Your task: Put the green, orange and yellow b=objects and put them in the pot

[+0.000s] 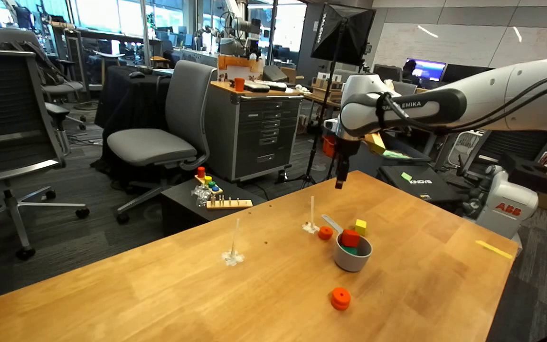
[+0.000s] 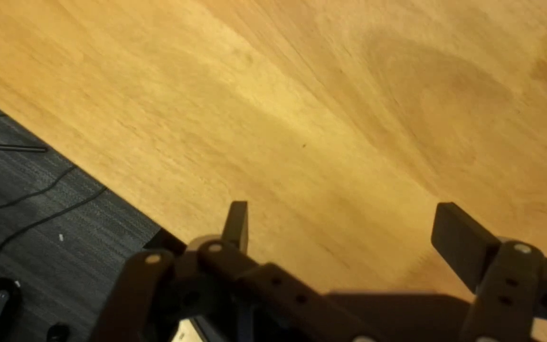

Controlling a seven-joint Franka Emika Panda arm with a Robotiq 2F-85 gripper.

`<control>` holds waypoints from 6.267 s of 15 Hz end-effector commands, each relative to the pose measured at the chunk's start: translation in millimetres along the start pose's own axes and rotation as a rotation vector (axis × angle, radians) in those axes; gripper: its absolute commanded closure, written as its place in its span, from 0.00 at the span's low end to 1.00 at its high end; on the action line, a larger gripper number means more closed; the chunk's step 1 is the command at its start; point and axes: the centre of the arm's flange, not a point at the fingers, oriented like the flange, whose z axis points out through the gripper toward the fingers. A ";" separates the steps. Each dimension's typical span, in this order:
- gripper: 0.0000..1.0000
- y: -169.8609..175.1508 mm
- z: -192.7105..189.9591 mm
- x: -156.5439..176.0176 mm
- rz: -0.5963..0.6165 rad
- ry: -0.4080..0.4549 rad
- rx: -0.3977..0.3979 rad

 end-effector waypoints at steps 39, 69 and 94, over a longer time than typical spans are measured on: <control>0.00 -172.6 28.2 40.3 -0.118 0.051 0.002; 0.00 -137.5 -83.9 160.6 -0.245 0.295 -0.235; 0.00 -156.7 -88.0 83.1 -0.148 0.298 -0.210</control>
